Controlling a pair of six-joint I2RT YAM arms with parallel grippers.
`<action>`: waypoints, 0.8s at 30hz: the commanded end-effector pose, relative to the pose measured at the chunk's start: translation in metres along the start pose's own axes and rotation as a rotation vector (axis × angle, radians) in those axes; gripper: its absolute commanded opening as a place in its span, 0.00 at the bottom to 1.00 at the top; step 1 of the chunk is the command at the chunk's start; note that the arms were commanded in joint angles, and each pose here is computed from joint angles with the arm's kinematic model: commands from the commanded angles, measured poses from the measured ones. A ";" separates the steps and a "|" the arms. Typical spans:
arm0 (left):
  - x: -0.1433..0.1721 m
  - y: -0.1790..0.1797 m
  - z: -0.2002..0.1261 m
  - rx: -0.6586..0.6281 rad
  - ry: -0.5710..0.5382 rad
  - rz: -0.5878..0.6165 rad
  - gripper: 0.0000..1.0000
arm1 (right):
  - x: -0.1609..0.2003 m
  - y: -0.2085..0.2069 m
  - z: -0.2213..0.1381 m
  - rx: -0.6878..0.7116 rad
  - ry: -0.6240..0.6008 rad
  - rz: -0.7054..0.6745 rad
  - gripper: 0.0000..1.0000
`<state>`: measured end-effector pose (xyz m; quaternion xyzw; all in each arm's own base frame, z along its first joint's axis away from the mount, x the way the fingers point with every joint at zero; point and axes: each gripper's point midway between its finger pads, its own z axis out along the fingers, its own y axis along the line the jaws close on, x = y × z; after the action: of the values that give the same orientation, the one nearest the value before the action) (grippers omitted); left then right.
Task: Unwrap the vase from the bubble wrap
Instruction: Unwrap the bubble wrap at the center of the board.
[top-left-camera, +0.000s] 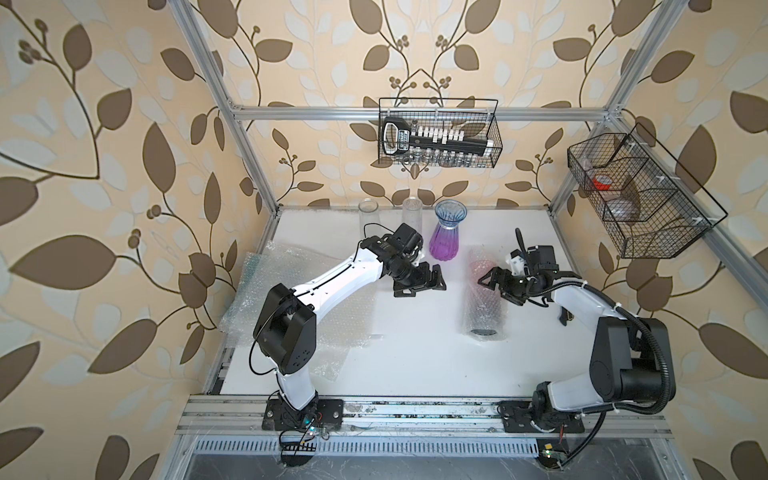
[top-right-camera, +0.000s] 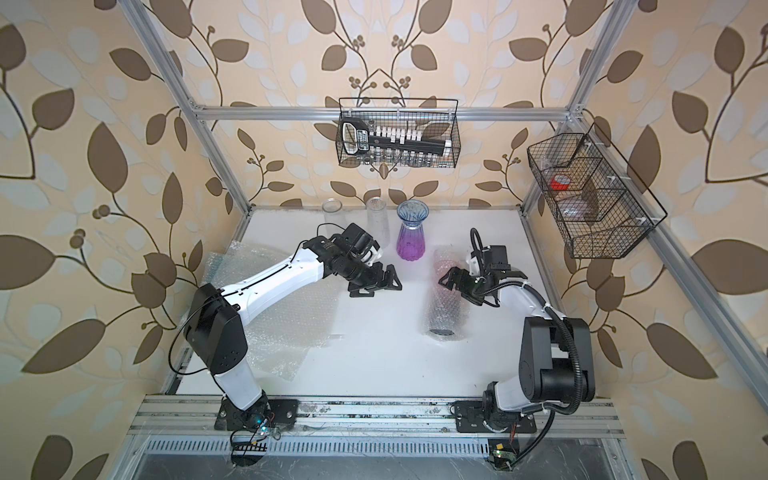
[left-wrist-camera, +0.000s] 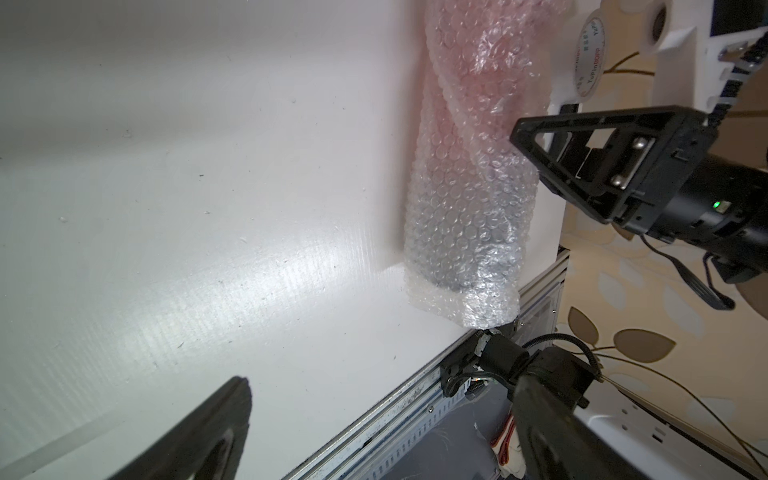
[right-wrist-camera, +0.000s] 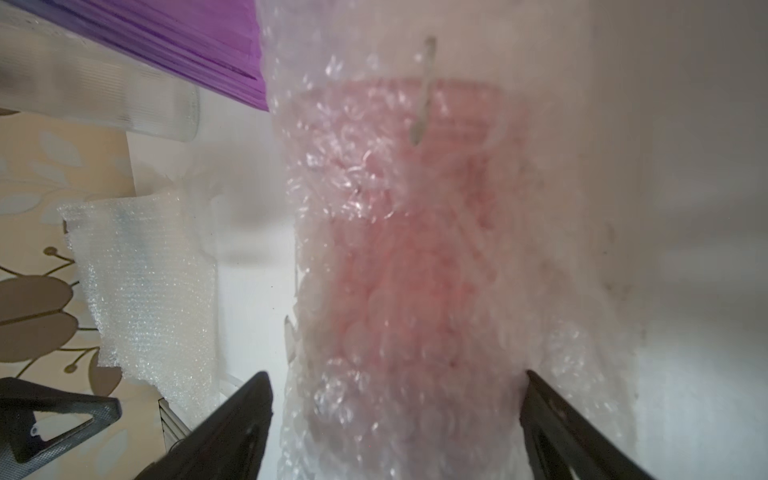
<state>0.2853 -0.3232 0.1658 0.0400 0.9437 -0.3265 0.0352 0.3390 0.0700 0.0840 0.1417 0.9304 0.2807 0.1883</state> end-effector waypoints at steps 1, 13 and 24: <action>0.012 -0.002 -0.012 0.006 -0.004 0.012 0.99 | 0.010 0.000 0.008 0.024 0.022 -0.036 0.91; 0.038 0.036 -0.013 -0.090 0.002 -0.013 0.96 | 0.074 0.043 0.039 0.023 0.148 -0.131 0.80; 0.044 0.062 -0.017 -0.119 -0.006 -0.057 0.87 | 0.097 0.112 0.057 -0.114 0.189 -0.074 0.79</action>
<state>0.2427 -0.2657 0.1223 0.0094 0.9653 -0.2610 0.0083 0.2903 0.2091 0.0731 0.0434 0.9402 0.3124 0.1290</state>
